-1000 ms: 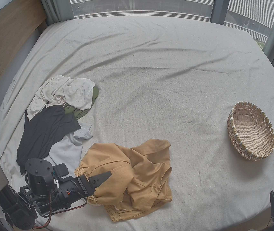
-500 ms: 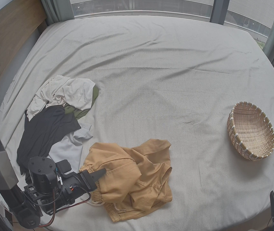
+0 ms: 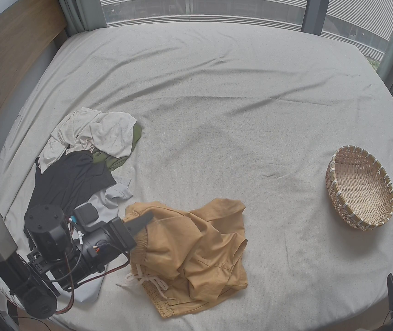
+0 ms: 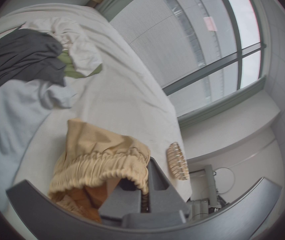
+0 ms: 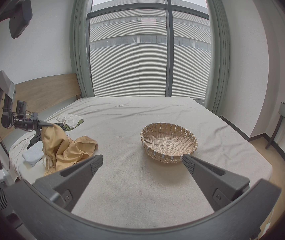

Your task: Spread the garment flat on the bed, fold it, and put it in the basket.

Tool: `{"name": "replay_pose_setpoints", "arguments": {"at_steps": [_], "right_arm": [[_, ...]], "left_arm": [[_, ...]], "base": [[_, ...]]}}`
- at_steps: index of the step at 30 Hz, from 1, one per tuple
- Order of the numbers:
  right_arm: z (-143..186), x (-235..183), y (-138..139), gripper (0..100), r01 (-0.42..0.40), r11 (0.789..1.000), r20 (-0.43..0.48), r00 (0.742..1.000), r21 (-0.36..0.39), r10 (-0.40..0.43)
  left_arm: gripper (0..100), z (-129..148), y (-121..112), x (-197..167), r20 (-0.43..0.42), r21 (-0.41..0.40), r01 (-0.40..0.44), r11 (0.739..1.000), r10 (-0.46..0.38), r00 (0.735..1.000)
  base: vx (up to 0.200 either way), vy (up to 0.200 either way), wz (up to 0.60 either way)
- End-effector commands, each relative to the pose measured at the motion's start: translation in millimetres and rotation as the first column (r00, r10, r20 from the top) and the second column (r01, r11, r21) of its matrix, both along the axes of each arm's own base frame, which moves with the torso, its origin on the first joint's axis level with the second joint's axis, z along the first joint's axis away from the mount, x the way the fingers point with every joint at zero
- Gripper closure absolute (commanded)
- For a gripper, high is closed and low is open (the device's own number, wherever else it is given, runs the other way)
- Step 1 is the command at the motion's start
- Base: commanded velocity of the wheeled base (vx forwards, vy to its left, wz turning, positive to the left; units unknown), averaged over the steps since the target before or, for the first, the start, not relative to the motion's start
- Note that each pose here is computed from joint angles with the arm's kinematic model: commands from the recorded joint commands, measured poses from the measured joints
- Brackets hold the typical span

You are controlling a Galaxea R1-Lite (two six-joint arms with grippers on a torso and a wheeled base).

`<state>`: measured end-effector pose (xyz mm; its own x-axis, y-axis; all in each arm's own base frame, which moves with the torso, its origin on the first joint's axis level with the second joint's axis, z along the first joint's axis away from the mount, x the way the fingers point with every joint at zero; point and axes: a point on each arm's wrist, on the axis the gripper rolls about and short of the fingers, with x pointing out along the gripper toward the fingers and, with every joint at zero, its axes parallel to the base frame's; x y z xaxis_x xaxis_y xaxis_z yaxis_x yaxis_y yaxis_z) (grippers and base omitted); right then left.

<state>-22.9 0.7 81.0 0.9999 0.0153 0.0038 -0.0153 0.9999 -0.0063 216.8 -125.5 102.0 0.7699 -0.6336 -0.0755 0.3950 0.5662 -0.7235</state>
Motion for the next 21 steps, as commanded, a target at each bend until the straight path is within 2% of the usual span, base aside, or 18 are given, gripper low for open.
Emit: {"name": "replay_pose_setpoints", "arguments": {"at_steps": [1, 5, 15, 17, 21], "right_arm": [[-5.0, 0.8, 0.0, 0, 0.0, 1.0, -0.01, 1.0, 0.0, 0.0], [-5.0, 0.7, 0.0, 0, 0.0, 1.0, -0.008, 1.0, -0.001, 0.0], [-5.0, 0.7, 0.1, 0, -0.002, 1.0, -0.008, 1.0, -0.004, 0.002], [-5.0, 0.7, 0.0, 0, -0.003, 1.0, -0.008, 1.0, -0.001, 0.003], [-5.0, 0.7, 0.1, 0, -0.002, 1.0, -0.008, 1.0, -0.006, 0.002]], "left_arm": [[100, 25.0, 7.0, 5.3, 0.104, -0.049, 0.0, 0.999, 0.005, 0.995], [100, 34.3, 13.0, 12.2, 0.158, -0.05, -0.011, 0.999, 0.018, 0.987], [100, 32.8, 15.0, 10.8, 0.152, -0.043, 0.0, 0.999, 0.007, 0.988], [100, 40.2, 17.6, 4.7, 0.181, -0.048, 0.007, 0.999, 0.002, 0.983], [100, 37.0, 25.3, -6.2, 0.172, -0.022, 0.072, 0.997, -0.067, 0.983]], "base": [[0.0, 0.0, 0.0], [0.0, 0.0, 0.0], [0.0, 0.0, 0.0], [0.0, 0.0, 0.0], [0.0, 0.0, 0.0]]}}
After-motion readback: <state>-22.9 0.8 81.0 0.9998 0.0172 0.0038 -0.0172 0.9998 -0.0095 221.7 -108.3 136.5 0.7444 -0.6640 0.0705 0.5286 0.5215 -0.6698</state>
